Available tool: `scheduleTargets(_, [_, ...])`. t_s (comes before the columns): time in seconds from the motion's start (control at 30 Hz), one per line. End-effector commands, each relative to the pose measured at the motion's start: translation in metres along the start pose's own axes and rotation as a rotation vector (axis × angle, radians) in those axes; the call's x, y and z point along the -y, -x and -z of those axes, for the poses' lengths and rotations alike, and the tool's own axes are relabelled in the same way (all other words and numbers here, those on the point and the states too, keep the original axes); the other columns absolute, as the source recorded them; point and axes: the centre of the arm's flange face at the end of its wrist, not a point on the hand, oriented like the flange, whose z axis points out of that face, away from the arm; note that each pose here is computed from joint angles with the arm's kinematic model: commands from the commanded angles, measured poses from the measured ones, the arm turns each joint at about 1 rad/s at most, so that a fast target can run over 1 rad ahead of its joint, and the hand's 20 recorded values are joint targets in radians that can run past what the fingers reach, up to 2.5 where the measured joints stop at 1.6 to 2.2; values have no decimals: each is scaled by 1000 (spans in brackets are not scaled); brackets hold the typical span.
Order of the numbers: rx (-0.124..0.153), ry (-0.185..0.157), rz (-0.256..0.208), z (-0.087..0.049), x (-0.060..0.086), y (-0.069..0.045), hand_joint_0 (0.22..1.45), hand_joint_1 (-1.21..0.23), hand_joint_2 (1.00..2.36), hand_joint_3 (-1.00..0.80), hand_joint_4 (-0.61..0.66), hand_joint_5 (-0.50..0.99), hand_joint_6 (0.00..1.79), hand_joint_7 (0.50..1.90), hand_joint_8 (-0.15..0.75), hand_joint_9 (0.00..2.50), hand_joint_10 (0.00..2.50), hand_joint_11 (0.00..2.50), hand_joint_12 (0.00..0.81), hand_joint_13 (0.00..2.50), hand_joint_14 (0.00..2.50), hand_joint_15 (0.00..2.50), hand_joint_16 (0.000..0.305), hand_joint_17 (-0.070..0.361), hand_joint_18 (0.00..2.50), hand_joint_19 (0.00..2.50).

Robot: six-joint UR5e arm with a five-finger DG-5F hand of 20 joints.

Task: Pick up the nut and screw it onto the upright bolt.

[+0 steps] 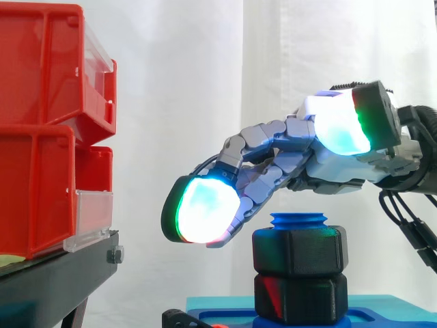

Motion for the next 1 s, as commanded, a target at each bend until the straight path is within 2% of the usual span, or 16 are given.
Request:
scheduleTargets(0.0, [-3,0,-3,-1,-1,-2,463,-80,1000,-500,173,-181,502,720,257,508,0,0,341,221,0,0,41,92,0,0])
scheduleTargets(0.1, [-8,-3,-6,0,-2,-3,463,-79,1000,-500,185,-170,502,753,266,523,0,0,343,234,0,0,41,93,0,0])
scheduleTargets(0.13, [-21,-5,-12,1,-2,-5,463,-80,1000,-500,192,-166,502,768,268,525,0,0,343,236,0,0,41,93,0,0])
scheduleTargets(0.43, [-34,-13,-13,2,-2,-6,470,-82,1000,-500,225,-144,503,843,279,574,0,0,342,265,0,0,41,92,0,0])
scheduleTargets(0.6, [-33,-13,-13,3,-2,-5,474,-89,1000,-500,234,-133,503,893,282,597,0,0,340,287,0,0,41,92,0,0])
scheduleTargets(0.97, [-33,-13,-12,5,1,-4,484,-111,1000,-500,237,-103,504,1109,292,654,0,0,332,333,0,0,38,85,0,0])
